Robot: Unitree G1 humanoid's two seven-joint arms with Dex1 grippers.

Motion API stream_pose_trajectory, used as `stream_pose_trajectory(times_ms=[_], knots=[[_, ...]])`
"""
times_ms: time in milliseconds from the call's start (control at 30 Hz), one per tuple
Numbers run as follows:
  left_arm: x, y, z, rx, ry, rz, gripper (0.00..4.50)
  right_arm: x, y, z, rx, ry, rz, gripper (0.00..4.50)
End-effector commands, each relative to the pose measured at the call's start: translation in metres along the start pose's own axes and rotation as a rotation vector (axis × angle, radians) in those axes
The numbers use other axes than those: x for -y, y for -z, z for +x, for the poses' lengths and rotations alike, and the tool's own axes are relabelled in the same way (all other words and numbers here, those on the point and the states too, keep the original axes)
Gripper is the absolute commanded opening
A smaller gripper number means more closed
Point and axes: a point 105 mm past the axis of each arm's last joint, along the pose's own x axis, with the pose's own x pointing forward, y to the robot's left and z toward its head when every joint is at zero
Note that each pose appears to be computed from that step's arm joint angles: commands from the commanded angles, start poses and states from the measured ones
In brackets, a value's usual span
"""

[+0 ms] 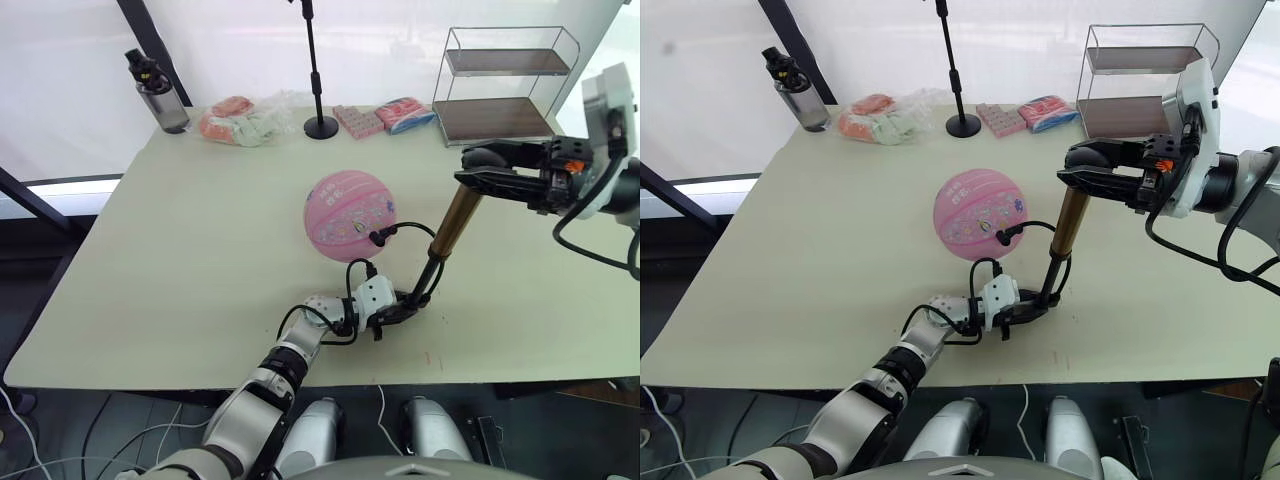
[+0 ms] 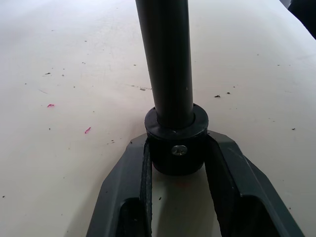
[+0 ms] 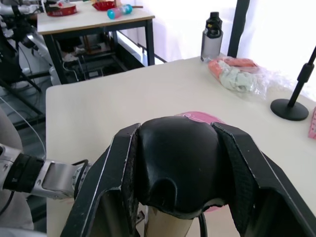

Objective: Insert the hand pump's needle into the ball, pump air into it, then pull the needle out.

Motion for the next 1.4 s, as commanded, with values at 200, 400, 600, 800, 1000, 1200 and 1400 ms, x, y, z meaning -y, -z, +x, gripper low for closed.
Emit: stream_pose_trajectory(times_ms=[200,400,600,800,1000,1200,1400], knots=[[0.023,0.033,-0.006,-0.111,0.065,-0.061,1.07,0.003,-0.015,-0.009,0.033,0.059,-0.103,1.69],[0.023,0.033,-0.006,-0.111,0.065,-0.062,1.07,0.003,0.036,0.002,-0.017,0.081,-0.038,1.69],[0.023,0.034,-0.006,-0.114,0.065,-0.060,1.07,-0.009,0.087,0.011,-0.071,0.067,0.011,1.69],[0.023,0.034,-0.007,-0.116,0.066,-0.059,1.07,-0.017,0.118,0.017,-0.117,0.064,0.013,1.69],[0.025,0.034,-0.006,-0.108,0.062,-0.073,1.07,-0.029,0.149,0.025,-0.150,0.061,0.044,1.69],[0.025,0.034,-0.005,-0.109,0.062,-0.069,1.07,-0.035,0.161,0.030,-0.141,0.077,0.068,1.69],[0.026,0.035,-0.006,-0.111,0.061,-0.075,1.07,-0.025,0.131,0.030,-0.082,0.087,0.031,1.69]])
